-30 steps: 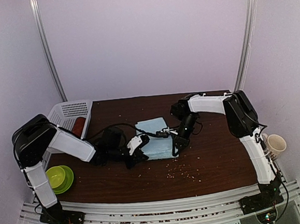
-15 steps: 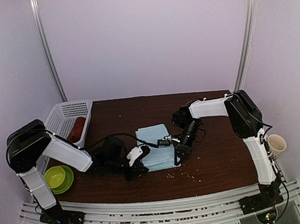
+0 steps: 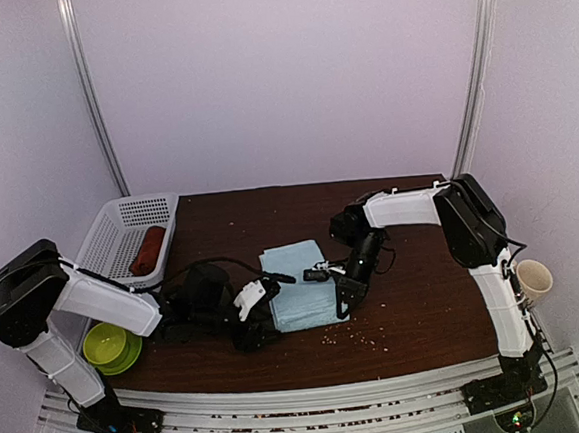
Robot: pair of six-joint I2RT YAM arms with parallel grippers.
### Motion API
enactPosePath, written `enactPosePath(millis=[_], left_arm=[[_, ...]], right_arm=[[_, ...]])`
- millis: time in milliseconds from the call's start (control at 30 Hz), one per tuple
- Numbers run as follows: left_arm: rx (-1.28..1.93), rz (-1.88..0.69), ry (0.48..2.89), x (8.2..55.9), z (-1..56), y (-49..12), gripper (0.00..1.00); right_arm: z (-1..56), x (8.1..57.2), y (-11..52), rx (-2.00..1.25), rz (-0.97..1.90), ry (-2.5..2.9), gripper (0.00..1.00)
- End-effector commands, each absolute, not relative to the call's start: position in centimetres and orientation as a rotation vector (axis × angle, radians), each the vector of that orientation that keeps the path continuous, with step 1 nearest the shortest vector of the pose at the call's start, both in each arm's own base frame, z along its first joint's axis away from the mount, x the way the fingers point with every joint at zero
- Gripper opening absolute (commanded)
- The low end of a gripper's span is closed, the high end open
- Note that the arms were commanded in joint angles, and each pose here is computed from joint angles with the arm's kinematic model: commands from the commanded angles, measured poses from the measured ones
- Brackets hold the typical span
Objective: Roll the towels
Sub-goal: Roll the towel at the center of the board.
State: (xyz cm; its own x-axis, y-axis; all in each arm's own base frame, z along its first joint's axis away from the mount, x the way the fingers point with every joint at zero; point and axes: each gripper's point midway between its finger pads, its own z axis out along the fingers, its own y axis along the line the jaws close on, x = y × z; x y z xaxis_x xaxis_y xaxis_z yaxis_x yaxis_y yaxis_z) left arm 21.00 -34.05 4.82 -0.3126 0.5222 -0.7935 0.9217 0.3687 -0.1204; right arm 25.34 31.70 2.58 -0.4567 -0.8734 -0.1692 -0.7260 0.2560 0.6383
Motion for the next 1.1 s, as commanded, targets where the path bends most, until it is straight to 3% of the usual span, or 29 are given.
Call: enactPosePath(millis=[0, 200, 333, 533, 700, 867, 900, 1000, 1067], left_arm=[[1.232, -0.751, 1.860, 21.9, 8.3, -35.1, 0.61], [1.256, -0.716, 1.874, 23.2, 7.8, -36.3, 0.58], [1.278, -0.682, 1.906, 23.8, 6.4, -36.8, 0.45], [1.262, -0.632, 1.924, 24.5, 5.6, -36.5, 0.17], [1.235, -0.575, 1.958, 25.1, 4.6, -35.7, 0.08], [1.224, -0.541, 2.020, 25.6, 2.7, -35.1, 0.00], [1.221, -0.542, 2.027, 25.6, 2.5, -35.0, 0.00], [1.215, -0.546, 2.044, 25.6, 1.9, -34.9, 0.00], [1.207, -0.545, 2.054, 25.7, 1.6, -34.8, 0.00]], right_arm=[[3.2, 26.2, 32.2, 1.542, -0.922, -2.356, 0.00], [3.5, 26.5, 32.8, 1.556, -0.911, -2.368, 0.00], [3.3, 26.2, 33.0, 1.554, -0.909, -2.362, 0.00], [3.4, 26.3, 33.1, 1.561, -0.903, -2.366, 0.00], [3.8, 26.7, 33.2, 1.582, -0.895, -2.374, 0.00], [5.1, 27.9, 33.6, 1.651, -0.878, -2.429, 0.31], [5.5, 28.2, 33.6, 1.665, -0.871, -2.445, 0.45], [6.5, 28.7, 33.7, 1.718, -0.859, -2.466, 0.55], [7.2, 29.1, 33.7, 1.757, -0.848, -2.489, 0.57]])
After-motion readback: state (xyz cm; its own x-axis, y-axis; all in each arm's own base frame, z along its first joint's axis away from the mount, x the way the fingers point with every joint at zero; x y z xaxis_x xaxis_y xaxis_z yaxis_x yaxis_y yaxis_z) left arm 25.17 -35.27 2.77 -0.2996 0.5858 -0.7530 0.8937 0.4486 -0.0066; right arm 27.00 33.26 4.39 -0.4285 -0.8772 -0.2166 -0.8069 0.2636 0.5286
